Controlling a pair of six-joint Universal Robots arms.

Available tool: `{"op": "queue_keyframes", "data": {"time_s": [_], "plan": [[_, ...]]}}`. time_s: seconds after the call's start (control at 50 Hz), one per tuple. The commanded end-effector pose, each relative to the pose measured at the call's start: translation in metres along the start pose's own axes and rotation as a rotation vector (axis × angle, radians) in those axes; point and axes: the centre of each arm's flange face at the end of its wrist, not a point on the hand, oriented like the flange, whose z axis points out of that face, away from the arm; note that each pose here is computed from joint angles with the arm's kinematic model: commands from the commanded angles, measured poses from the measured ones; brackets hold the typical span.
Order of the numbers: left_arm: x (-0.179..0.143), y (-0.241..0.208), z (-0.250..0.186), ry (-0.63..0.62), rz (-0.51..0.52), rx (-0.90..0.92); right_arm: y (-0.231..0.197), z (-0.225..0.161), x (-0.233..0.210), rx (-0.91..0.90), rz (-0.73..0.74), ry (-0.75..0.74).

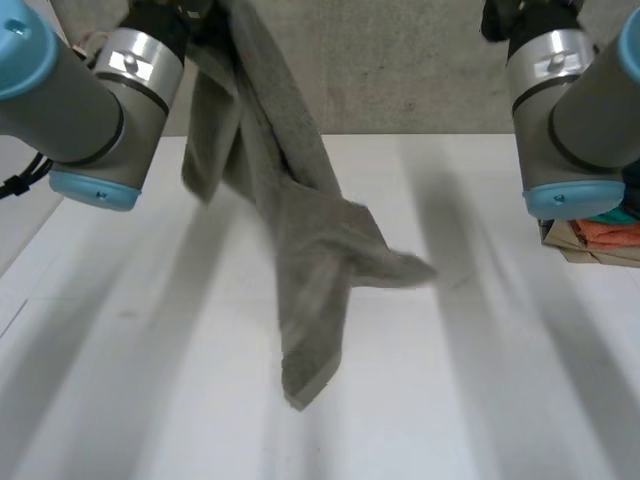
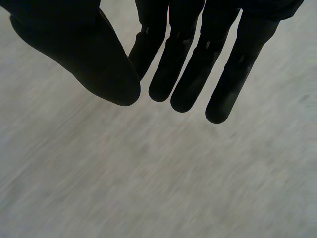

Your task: Fold the laundry.

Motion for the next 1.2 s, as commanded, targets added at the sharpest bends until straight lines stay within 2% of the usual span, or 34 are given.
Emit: {"op": "queue_keyframes", "data": {"time_s": [0.02, 0.14, 0.22, 0.32, 0.42, 0.62, 0.72, 0.8, 0.86, 0.96, 0.98, 1.04, 1.12, 1.16, 1.2], "plan": [[0.002, -0.011, -0.031, 0.024, -0.084, -0.043, 0.002, -0.032, -0.005, -0.103, 0.0, -0.069], [0.014, 0.002, -0.065, 0.067, -0.103, -0.148, 0.042, -0.077, -0.02, -0.407, 0.022, -0.19], [0.019, -0.001, -0.083, 0.086, -0.114, -0.185, 0.077, -0.094, -0.03, -0.586, 0.143, -0.237], [0.016, -0.018, -0.095, 0.094, -0.118, -0.17, 0.088, -0.086, -0.039, -0.624, 0.367, -0.324], [0.011, -0.046, -0.106, 0.113, -0.116, -0.123, 0.113, -0.079, -0.071, -0.642, 0.538, -0.462], [-0.005, -0.113, -0.133, 0.111, -0.093, 0.026, 0.155, -0.087, -0.132, -0.671, 0.587, -0.563], [-0.012, -0.121, -0.137, 0.091, -0.082, 0.045, 0.168, -0.097, -0.145, -0.702, 0.588, -0.578], [-0.014, -0.115, -0.137, 0.082, -0.069, 0.032, 0.17, -0.089, -0.135, -0.692, 0.552, -0.515], [-0.024, -0.104, -0.134, 0.053, -0.052, 0.001, 0.143, -0.067, -0.106, -0.622, 0.448, -0.406], [-0.049, -0.056, -0.129, -0.017, -0.018, -0.133, 0.076, -0.047, -0.033, -0.484, 0.147, -0.346], [-0.051, -0.045, -0.129, -0.023, -0.019, -0.166, 0.056, -0.051, -0.019, -0.446, 0.027, -0.358], [-0.055, -0.01, -0.134, -0.027, -0.035, -0.292, 0.027, -0.067, -0.007, -0.404, -0.164, -0.392], [-0.047, 0.028, -0.146, 0.007, -0.087, -0.476, 0.02, -0.087, 0.0, -0.419, -0.28, -0.421], [-0.037, 0.05, -0.159, 0.049, -0.127, -0.609, 0.016, -0.093, 0.001, -0.42, -0.286, -0.427], [-0.033, 0.059, -0.165, 0.069, -0.138, -0.668, 0.003, -0.101, 0.007, -0.42, -0.29, -0.425]]}}
